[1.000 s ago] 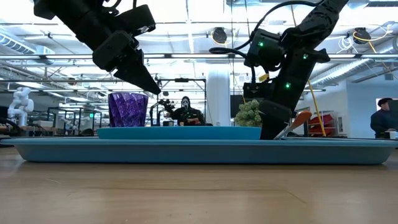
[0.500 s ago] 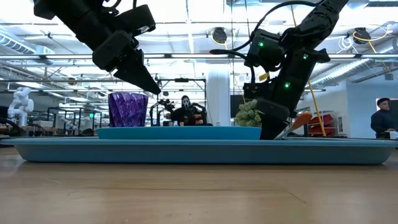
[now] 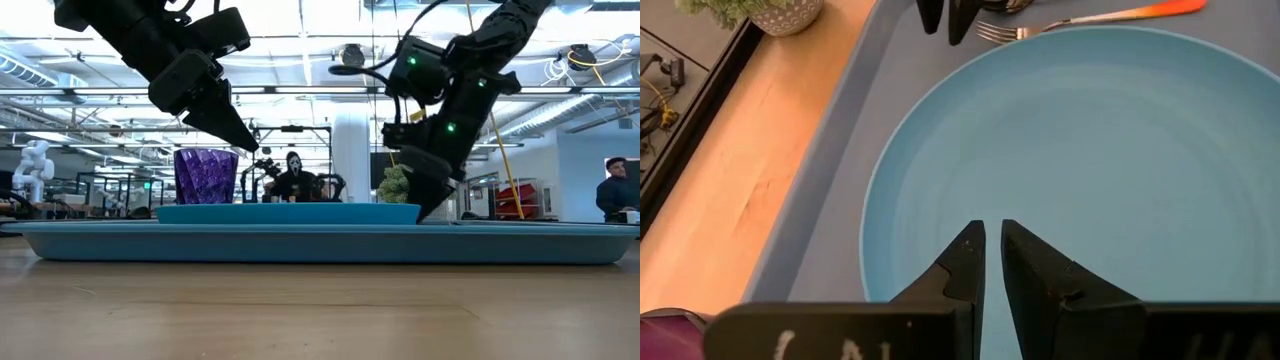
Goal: Pick and place plate/cup/fork/spoon on tray
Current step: Adjust the orange fork
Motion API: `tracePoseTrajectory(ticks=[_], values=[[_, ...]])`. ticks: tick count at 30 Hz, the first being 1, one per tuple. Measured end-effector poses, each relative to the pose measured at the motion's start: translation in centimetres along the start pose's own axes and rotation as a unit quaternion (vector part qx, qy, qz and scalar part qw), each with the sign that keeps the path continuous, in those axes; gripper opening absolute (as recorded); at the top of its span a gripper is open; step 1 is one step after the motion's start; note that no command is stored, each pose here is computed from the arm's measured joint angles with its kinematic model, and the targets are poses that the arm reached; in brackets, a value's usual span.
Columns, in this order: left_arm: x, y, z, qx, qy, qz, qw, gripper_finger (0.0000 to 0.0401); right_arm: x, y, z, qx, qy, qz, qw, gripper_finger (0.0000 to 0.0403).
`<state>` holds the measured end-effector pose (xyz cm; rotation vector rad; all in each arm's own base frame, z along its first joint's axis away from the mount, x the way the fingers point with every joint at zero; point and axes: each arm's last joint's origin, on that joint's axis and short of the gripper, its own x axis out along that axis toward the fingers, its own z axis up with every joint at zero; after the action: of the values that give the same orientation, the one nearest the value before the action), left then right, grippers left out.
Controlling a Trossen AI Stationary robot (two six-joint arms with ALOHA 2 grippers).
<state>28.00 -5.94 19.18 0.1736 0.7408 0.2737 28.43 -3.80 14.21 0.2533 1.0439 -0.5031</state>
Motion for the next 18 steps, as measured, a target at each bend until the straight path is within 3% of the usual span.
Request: tracePoseTrajectory(ticks=[8, 18], values=[[0.0, 0.0, 0.0, 0.0, 0.0, -0.003, 1.0, 0.0042, -0.7, -0.2, 0.1, -0.011, 0.023, -0.011, 1.0, 0.013], [0.0, 0.0, 0.0, -0.001, 0.0, -0.003, 1.0, 0.0042, -4.4, -0.4, -0.5, 0.003, 0.025, -0.018, 1.0, 0.013]])
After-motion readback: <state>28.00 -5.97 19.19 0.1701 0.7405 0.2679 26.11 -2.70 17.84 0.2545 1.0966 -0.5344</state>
